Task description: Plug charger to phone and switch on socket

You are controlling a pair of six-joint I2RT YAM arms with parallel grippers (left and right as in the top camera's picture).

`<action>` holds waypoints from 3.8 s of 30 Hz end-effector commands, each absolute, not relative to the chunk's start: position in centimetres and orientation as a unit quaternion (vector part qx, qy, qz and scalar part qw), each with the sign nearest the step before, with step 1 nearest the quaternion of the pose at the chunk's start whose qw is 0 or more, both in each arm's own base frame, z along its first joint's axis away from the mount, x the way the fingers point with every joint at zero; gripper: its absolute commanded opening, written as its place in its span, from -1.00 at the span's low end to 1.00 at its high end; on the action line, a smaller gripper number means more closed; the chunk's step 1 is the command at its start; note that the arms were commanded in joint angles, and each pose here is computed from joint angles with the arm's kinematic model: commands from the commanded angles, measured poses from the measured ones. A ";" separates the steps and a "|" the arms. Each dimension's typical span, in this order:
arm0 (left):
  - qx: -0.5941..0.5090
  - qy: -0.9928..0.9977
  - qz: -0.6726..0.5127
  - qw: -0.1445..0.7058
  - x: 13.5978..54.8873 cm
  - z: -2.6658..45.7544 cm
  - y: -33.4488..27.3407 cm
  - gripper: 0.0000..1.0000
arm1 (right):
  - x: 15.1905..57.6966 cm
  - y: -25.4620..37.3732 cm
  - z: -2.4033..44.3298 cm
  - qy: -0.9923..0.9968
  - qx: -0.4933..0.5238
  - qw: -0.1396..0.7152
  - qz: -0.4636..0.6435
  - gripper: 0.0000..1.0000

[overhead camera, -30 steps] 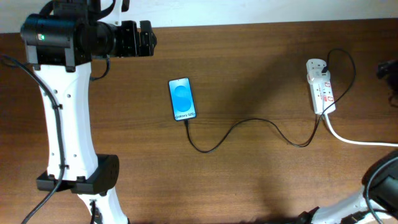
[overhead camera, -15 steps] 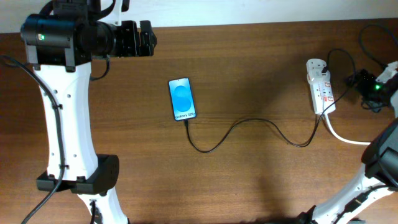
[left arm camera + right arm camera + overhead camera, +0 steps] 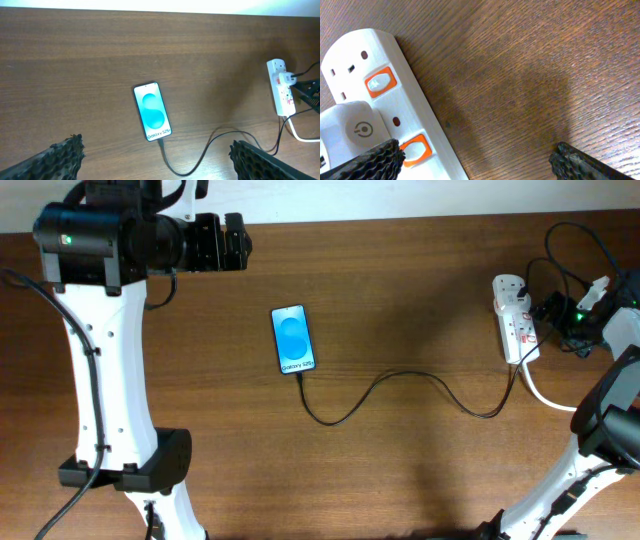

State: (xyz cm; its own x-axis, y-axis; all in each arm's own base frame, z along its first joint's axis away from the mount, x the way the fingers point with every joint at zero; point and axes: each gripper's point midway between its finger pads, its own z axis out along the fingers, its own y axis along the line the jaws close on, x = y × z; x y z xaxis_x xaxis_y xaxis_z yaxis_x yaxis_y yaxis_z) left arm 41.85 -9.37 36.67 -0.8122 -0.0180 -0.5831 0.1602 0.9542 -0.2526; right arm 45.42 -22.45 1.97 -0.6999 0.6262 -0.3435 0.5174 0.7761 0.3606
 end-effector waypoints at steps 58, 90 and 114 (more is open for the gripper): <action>0.048 0.937 -0.148 0.312 41.3 37.4 -9.5 0.99 | 26.2 3.5 51.6 0.846 -0.022 0.500 0.184 0.97; 0.048 0.937 -0.148 0.312 41.3 37.4 -9.5 0.99 | 24.5 0.8 21.2 0.683 0.002 0.730 0.039 0.97; 0.048 0.937 -0.148 0.312 41.3 37.4 -9.5 0.99 | 24.6 0.8 15.7 0.732 0.004 0.680 0.040 0.97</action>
State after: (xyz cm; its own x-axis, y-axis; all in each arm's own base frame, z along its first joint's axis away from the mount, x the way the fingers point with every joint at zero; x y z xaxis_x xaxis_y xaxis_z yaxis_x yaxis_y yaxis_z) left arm 41.73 -9.41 36.71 -0.8124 -0.0145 -0.5830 0.1649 0.9531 -0.2536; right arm 24.63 0.72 15.90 -0.0733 0.0547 -0.9958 -0.0478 0.9972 0.0583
